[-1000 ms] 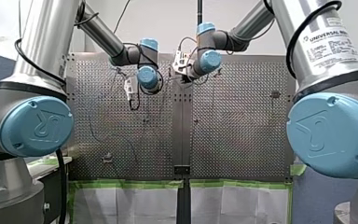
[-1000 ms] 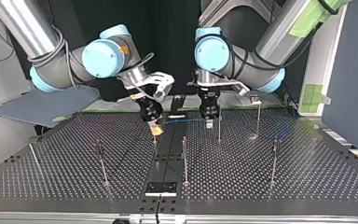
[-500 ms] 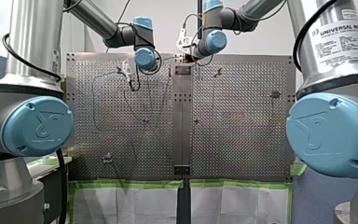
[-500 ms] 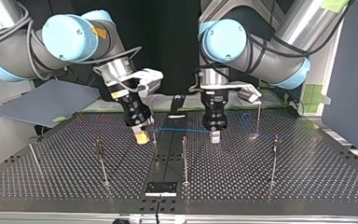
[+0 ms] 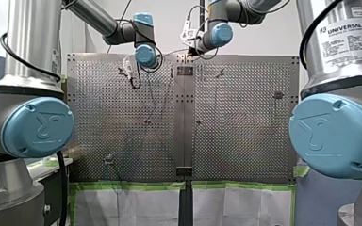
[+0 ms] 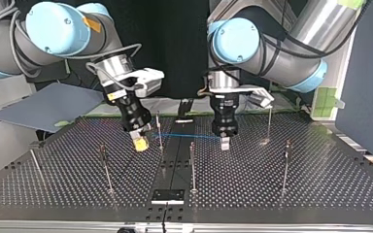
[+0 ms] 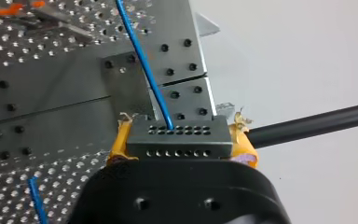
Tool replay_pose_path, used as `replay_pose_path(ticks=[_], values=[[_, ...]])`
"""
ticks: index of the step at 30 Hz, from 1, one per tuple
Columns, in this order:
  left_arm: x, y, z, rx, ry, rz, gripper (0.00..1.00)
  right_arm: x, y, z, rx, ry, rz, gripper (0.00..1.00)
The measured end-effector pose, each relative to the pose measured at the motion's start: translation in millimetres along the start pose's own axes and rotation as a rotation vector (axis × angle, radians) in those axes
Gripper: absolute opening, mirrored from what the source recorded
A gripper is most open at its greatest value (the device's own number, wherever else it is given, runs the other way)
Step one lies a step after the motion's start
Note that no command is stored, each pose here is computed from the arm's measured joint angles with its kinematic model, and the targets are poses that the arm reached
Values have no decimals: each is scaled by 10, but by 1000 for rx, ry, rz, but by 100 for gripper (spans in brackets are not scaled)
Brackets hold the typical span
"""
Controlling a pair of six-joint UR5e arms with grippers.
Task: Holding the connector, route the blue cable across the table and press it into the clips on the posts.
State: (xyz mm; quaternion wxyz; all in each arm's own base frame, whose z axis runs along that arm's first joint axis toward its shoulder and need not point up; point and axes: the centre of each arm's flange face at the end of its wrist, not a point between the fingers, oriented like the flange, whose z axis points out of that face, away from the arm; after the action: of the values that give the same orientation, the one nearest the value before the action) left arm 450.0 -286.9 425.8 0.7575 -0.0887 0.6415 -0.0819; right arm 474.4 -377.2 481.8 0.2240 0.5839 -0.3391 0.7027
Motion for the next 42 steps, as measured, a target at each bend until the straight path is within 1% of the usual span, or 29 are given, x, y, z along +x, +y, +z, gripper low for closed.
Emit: replay_pose_path(ticks=[2,8,14,17,20,24,26,32,34,39,42], values=[[46,-2,13,2,6,3,0,-75,19,23,-3,-13,-1,0],[129,-18,55,28,14,3,0,-257,82,89,-13,-41,-2,0],[376,-14,131,40,47,19,0,-316,156,132,-19,-48,2,0],[455,-7,180,42,45,19,0,-368,214,171,-17,-55,4,0],[462,11,236,44,32,14,0,-414,259,204,-16,-60,5,0],[421,32,314,53,19,10,0,-437,288,228,-15,-63,6,0],[423,37,354,56,19,11,0,-450,333,264,-13,-62,7,0],[571,43,495,59,44,20,0,-457,478,332,-13,-60,18,0],[631,48,545,59,43,17,0,-453,514,341,-15,-59,20,0],[681,86,683,62,42,11,0,-445,606,362,-19,-56,21,0],[718,102,787,61,42,9,0,-438,653,387,-13,-46,29,0]])
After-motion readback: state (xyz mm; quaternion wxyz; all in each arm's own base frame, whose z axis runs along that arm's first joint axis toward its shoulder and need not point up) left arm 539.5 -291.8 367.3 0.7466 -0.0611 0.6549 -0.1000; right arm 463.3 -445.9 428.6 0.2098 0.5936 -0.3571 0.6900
